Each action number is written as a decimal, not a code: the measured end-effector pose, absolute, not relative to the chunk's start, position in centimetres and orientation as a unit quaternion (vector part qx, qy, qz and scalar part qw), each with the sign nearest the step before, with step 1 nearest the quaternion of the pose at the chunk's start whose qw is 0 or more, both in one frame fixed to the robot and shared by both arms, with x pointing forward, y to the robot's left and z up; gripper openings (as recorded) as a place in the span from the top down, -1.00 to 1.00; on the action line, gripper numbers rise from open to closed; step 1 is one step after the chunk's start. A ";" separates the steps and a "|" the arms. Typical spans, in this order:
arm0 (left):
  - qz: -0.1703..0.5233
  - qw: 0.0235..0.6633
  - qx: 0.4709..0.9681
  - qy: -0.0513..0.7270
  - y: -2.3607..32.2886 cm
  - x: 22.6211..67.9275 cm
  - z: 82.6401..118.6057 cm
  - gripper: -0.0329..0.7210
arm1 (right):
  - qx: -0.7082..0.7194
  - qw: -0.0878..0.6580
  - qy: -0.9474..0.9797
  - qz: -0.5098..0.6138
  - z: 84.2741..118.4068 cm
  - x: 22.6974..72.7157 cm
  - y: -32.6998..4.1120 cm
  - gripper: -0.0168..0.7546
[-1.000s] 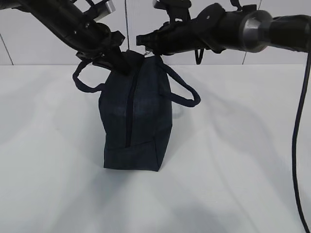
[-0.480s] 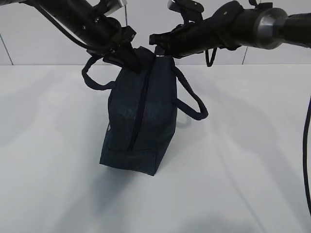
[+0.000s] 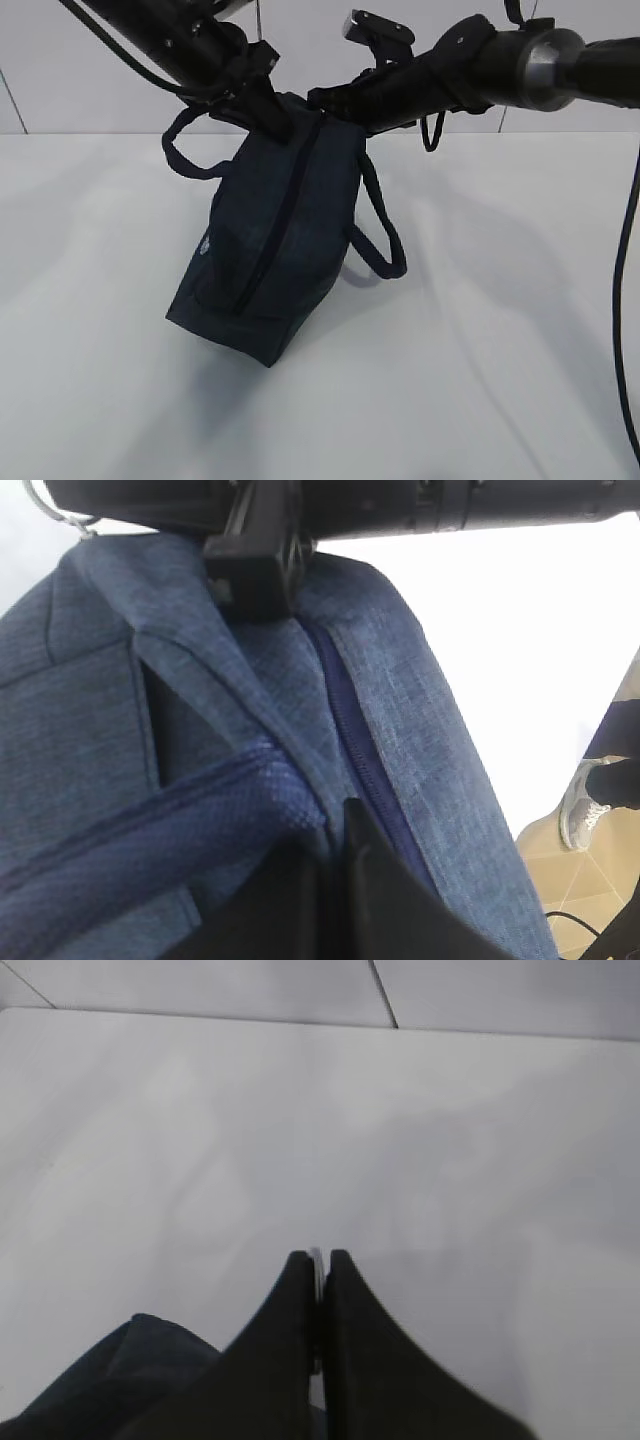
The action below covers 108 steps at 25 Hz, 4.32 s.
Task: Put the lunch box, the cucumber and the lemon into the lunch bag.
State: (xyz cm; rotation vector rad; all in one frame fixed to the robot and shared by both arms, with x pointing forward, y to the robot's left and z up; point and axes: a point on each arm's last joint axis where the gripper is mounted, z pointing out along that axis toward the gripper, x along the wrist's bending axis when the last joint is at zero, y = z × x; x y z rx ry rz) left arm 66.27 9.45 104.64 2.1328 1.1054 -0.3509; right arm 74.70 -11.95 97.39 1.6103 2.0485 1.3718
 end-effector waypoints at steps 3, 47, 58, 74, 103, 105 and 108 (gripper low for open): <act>-0.136 0.346 0.825 0.426 9.5 66.2 104.5 0.93 | 0.548 0.084 0.698 0.454 96.4 74.7 -11.9 0.96; -0.139 0.270 0.779 0.549 14.2 69.3 99.6 0.75 | 0.392 0.133 0.885 0.214 105.5 72.4 -14.5 0.00; -0.071 0.255 0.798 0.542 15.5 68.5 103.0 0.27 | 0.498 0.198 0.822 0.192 110.0 71.1 -16.6 0.00; 0.049 0.256 0.769 0.583 18.3 64.8 112.2 0.04 | 0.546 0.200 0.780 0.231 117.7 63.3 -18.7 0.01; 0.202 0.345 0.737 0.545 24.7 42.0 124.8 0.12 | 0.552 0.242 0.747 0.283 119.3 34.8 -27.1 0.01; 0.218 0.362 0.730 0.538 25.2 40.2 125.6 0.12 | 0.549 0.249 0.743 0.292 118.6 32.9 -27.6 0.01; 0.240 0.388 0.718 0.525 25.8 37.4 126.9 0.13 | 0.545 0.261 0.735 0.307 117.4 30.1 -28.4 0.01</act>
